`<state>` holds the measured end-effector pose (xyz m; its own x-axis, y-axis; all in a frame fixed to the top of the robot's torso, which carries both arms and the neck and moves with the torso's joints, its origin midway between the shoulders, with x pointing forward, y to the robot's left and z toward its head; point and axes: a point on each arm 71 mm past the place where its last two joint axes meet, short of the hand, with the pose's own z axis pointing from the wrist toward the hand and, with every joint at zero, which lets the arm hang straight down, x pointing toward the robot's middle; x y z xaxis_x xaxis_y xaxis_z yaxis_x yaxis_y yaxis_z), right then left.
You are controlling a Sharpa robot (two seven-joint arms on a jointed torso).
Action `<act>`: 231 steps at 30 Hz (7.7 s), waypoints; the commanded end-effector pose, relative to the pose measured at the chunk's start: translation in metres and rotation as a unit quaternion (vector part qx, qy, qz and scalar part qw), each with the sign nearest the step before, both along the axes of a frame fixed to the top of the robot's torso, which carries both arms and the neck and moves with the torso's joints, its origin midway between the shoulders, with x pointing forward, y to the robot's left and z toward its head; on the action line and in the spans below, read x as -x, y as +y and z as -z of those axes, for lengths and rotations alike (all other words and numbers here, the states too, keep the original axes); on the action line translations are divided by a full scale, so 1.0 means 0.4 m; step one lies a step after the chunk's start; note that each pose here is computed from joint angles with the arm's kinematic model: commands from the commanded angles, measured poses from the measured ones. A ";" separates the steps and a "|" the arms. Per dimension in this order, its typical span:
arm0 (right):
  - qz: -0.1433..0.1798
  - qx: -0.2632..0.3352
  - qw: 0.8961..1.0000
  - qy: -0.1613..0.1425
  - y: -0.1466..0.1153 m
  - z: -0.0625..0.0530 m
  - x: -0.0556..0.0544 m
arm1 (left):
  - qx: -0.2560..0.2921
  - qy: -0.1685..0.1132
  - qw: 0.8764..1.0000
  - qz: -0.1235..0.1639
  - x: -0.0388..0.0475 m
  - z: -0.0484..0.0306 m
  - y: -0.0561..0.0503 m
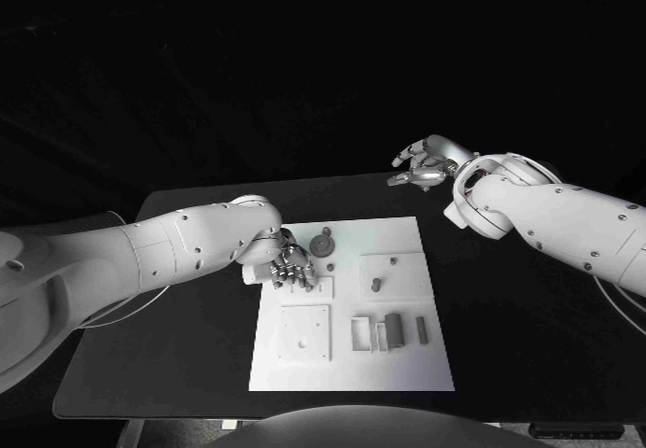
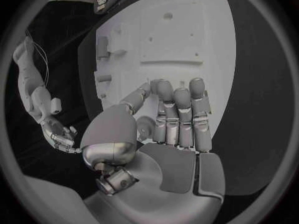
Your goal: Assemble the parts on the task board
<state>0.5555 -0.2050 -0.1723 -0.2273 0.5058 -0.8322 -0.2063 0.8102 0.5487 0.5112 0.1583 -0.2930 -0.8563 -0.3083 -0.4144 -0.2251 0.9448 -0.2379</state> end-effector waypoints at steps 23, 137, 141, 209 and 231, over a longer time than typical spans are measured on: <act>-0.002 0.004 1.000 0.001 -0.005 0.002 -0.001 | 0.012 -0.007 1.000 -0.009 0.006 -0.004 0.031; -0.002 0.005 1.000 0.005 0.001 0.019 -0.002 | -0.006 -0.088 0.995 -0.042 -0.134 -0.018 0.078; -0.002 0.005 1.000 0.005 0.001 0.019 -0.002 | -0.005 -0.088 0.995 -0.043 -0.134 -0.018 0.078; 0.005 0.009 1.000 0.007 -0.021 0.019 -0.001 | 0.017 -0.052 0.997 -0.045 0.019 0.005 0.104; 0.005 0.009 1.000 0.008 -0.021 0.020 -0.002 | 0.002 -0.033 0.999 -0.025 0.033 0.020 0.097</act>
